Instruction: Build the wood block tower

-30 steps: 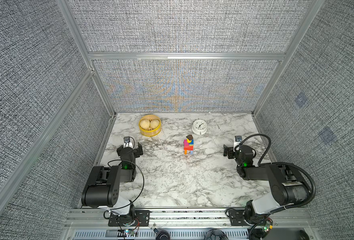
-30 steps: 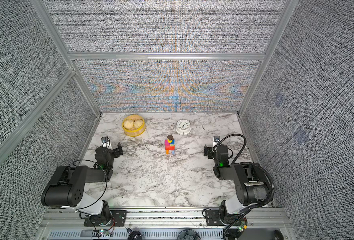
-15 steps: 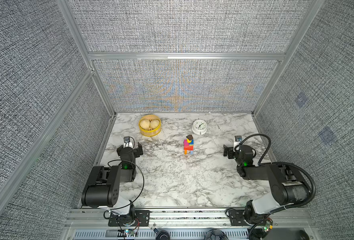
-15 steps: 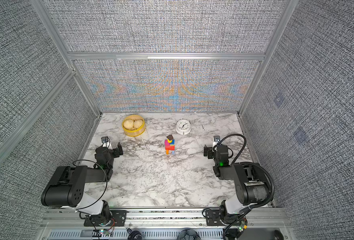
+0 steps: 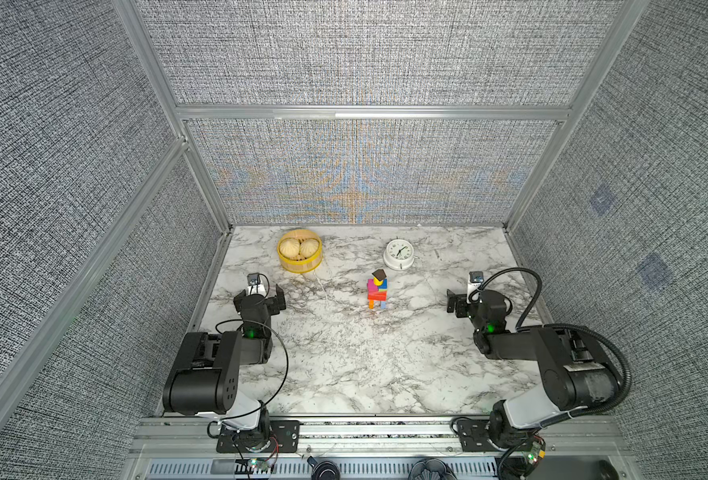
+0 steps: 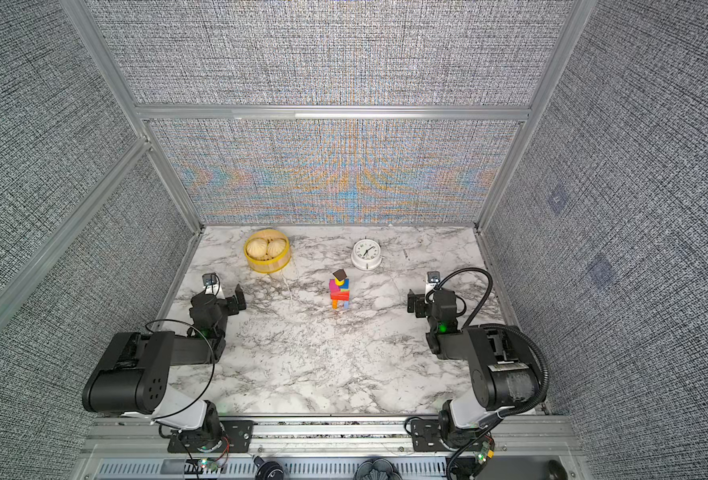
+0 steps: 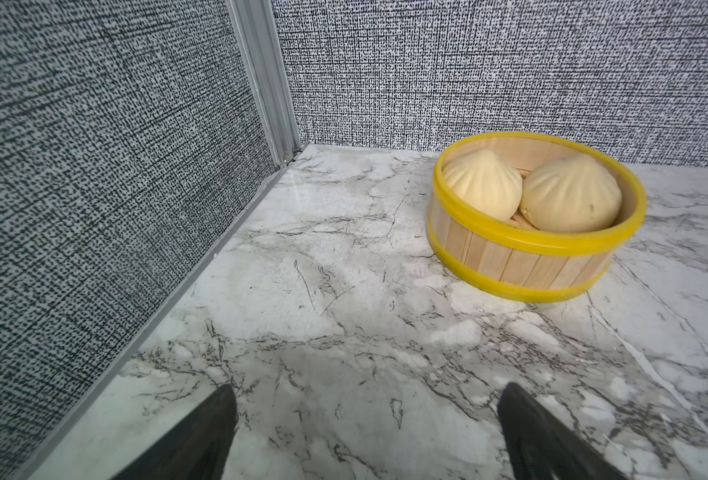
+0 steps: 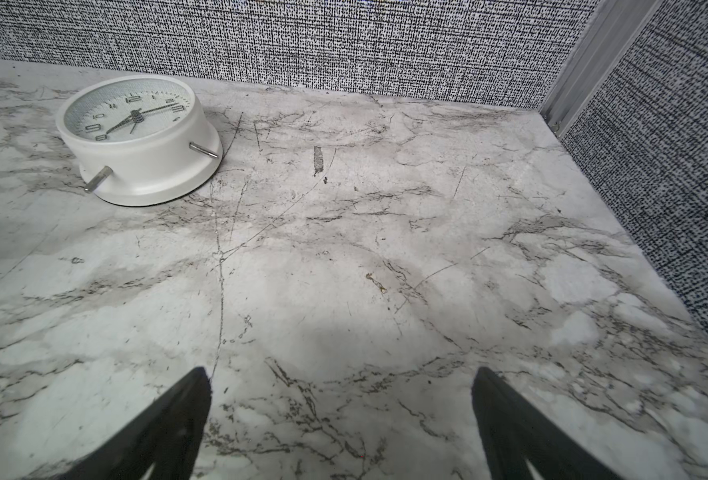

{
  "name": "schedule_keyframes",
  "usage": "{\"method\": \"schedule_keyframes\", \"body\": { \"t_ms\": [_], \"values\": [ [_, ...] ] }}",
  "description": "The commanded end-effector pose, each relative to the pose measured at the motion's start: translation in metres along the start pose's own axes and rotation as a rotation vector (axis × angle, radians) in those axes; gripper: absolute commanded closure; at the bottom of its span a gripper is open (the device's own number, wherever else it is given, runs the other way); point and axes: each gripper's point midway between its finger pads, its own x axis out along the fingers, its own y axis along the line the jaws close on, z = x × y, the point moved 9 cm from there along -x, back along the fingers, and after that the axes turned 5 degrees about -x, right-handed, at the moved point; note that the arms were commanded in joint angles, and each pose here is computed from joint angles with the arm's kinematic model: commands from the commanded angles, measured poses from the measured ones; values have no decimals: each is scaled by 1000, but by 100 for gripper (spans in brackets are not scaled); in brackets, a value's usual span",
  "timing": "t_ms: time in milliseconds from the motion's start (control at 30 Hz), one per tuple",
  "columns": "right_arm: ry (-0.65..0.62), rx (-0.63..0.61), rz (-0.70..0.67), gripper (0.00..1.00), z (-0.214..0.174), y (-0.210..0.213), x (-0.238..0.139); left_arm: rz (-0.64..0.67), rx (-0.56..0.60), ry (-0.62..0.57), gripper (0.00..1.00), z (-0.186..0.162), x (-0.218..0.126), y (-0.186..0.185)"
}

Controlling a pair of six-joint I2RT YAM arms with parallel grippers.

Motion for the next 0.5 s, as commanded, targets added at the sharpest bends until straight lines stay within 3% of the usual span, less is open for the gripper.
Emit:
{"method": "schedule_keyframes", "body": {
  "t_ms": [0,467],
  "values": [
    [-23,5,0,1,4,0,0,3,7,-19,1,3,0,0],
    [-29,2,-5,1,4,0,-1,4,4,-22,1,3,0,1]
  ]
}}
